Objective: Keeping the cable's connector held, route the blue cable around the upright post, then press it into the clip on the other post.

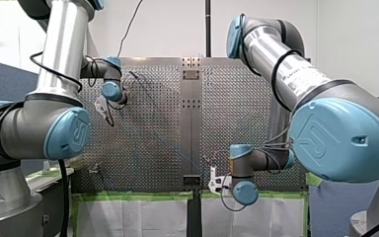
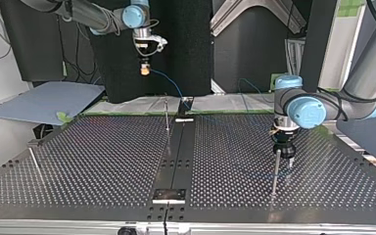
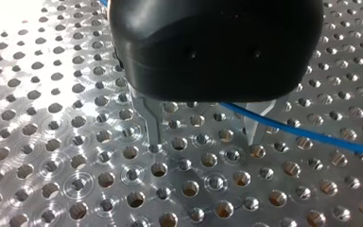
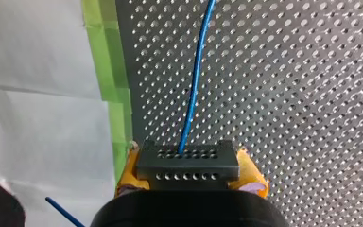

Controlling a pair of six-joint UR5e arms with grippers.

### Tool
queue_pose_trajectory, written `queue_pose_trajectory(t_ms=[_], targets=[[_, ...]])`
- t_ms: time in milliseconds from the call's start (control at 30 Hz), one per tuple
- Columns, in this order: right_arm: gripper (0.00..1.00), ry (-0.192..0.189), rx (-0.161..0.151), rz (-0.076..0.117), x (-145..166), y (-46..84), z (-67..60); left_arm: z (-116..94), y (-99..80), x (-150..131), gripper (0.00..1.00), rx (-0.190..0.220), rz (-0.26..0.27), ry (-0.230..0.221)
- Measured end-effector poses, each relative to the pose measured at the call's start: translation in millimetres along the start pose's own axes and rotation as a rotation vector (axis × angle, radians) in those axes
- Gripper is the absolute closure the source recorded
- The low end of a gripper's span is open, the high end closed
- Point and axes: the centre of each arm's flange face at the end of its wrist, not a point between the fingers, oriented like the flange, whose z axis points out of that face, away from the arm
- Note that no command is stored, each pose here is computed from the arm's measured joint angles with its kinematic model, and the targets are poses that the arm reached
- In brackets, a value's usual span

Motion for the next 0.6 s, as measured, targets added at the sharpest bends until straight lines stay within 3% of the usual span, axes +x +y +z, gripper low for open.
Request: queue_pose_trajectory(t_ms=[200,500,567,600], targets=[[1.00,-0.018,0.003,-0.015,-6.3,13.1,-11.3,-1.7,0.2,1.3,0.14,-0.007,-0.019,0.011],[1.00,0.025,0.065,-0.031,4.5,13.5,14.1,-2.6,1.7,1.5,0.14,-0.016,-0.055,0.019],[1.00,0.032,0.083,-0.036,6.1,12.3,17.7,-3.0,2.3,1.7,0.05,-0.020,-0.069,0.023],[1.00,0.033,0.091,-0.038,6.5,11.8,18.5,-3.3,2.6,1.8,0.05,-0.022,-0.077,0.025]])
